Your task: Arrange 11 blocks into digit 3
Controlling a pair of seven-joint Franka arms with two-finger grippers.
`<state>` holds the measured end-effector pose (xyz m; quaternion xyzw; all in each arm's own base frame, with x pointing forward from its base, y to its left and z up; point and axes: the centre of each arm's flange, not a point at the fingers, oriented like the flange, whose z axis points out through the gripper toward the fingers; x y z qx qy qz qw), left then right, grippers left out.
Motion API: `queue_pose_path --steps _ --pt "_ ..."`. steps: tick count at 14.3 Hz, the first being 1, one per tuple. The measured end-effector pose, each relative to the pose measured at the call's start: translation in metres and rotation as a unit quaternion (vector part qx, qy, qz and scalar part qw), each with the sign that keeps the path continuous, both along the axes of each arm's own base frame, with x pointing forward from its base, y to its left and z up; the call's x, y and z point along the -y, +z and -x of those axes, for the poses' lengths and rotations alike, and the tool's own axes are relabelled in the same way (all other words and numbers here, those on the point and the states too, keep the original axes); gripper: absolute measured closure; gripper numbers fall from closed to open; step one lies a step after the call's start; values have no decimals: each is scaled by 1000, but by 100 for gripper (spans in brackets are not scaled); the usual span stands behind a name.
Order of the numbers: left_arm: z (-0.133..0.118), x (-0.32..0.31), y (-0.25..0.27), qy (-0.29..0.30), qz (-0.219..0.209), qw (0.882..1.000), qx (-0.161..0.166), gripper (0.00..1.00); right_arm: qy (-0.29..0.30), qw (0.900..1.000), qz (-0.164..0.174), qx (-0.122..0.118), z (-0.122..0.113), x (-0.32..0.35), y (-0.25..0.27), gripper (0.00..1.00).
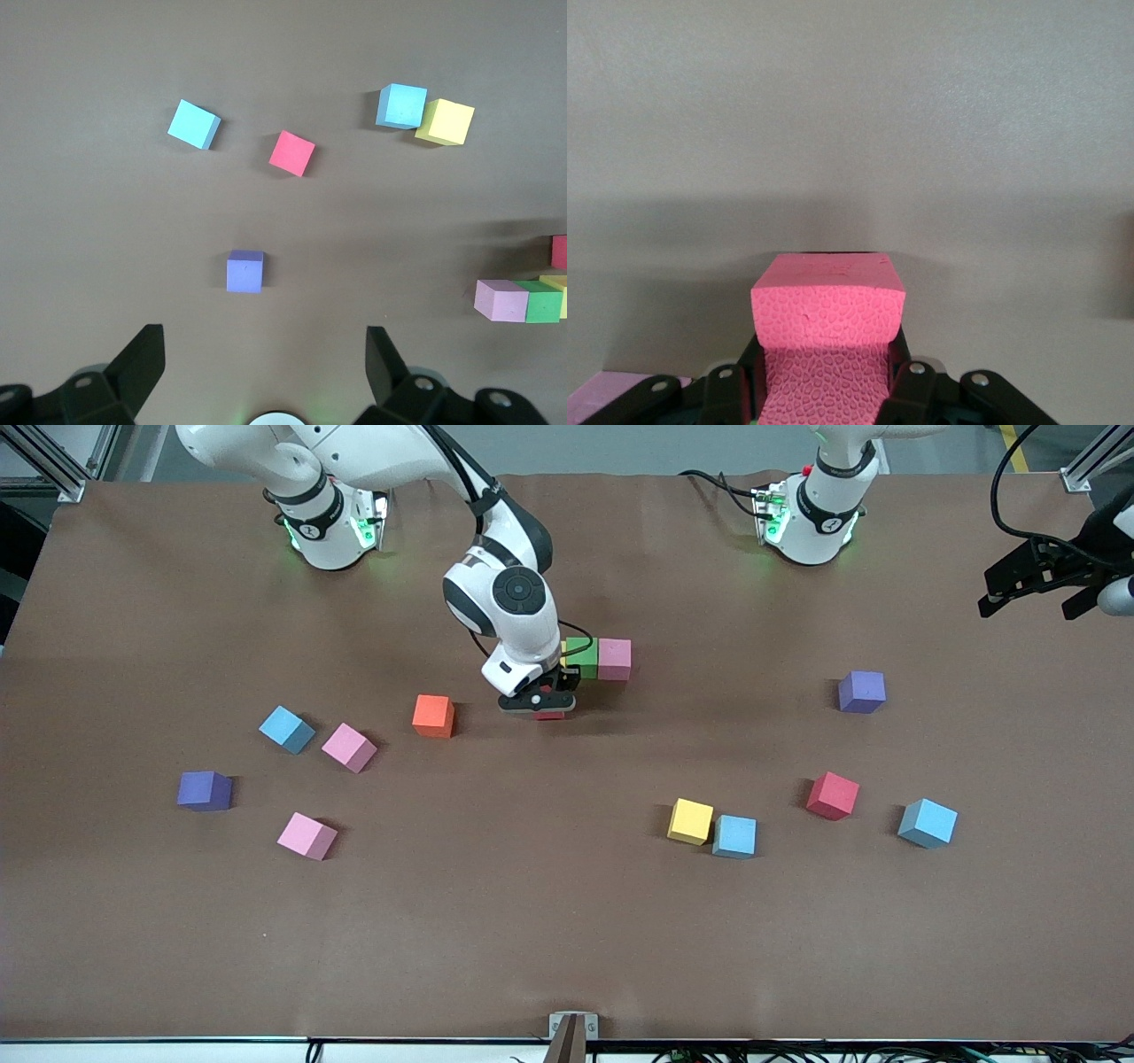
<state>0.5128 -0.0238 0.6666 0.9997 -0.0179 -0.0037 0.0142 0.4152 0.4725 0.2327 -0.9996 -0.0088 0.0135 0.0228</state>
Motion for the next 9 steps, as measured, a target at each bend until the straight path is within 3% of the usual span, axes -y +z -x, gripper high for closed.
queue_pose_path --steps 9 --pt "0 2 0 -2 0 1000 0 0 0 1000 3 -3 4 3 -8 46"
